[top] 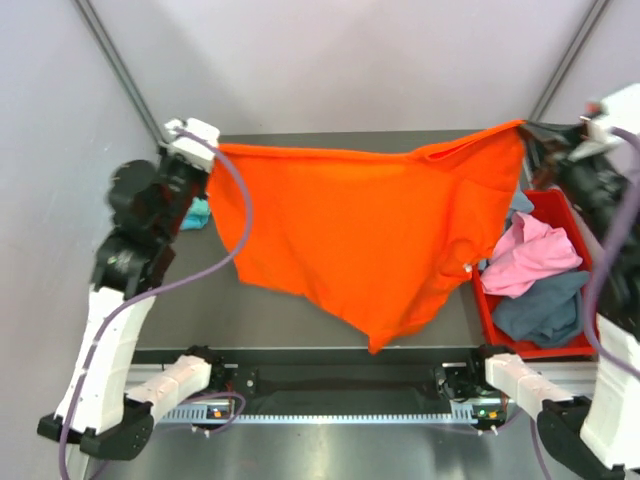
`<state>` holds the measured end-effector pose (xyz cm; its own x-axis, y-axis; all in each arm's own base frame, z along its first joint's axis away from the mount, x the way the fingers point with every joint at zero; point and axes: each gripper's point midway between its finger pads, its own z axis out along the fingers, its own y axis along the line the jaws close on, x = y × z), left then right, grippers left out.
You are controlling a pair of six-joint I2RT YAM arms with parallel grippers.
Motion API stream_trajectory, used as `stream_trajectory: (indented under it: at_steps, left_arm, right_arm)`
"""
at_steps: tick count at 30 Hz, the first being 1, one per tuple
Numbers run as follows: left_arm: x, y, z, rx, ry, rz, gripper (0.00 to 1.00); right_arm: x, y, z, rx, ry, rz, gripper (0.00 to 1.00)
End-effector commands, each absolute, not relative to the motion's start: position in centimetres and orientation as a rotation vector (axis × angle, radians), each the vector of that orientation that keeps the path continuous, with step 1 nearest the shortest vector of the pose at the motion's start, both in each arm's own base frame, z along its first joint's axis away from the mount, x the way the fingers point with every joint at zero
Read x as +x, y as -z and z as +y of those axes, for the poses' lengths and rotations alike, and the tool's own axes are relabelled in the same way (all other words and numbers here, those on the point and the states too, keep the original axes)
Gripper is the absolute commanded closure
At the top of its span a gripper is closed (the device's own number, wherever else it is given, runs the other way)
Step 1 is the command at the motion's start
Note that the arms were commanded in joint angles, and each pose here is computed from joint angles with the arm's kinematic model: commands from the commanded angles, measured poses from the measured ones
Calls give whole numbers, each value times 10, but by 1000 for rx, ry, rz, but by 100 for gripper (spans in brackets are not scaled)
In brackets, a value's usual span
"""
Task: Fold and stack the t-shirts
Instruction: Flatten the tshirt out
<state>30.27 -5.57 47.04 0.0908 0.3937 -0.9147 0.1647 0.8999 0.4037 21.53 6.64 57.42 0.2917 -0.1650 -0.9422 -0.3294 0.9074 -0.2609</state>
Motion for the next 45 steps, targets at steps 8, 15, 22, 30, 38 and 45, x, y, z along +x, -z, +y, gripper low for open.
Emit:
stream_trajectory:
  at_steps: [8, 15, 22, 30, 38, 45]
  left_arm:
    - [377, -299, -58, 589, -315, 1781, 100]
    - [463, -243, -49, 538, -373, 1876, 100]
    - [560, -240, -48, 455, -468, 1807, 100]
    - [606, -225, -39, 378, -536, 1818, 100]
    - [552, -313, -36, 308, -457, 1710, 100]
    - [454, -395, -41, 283, -315, 1630, 100]
  right_arm:
    - [374, -439, 79, -505, -114, 1521, 100]
    - [502, -350, 98, -515, -183, 1671, 100]
    - [593, -318, 92, -479, -93, 1661, 100]
    - [626, -320, 96, -435, -74, 1621, 100]
    - [550, -416, 108, -487, -100, 1494, 100]
    - [417, -487, 111, -518, -118, 1394, 100]
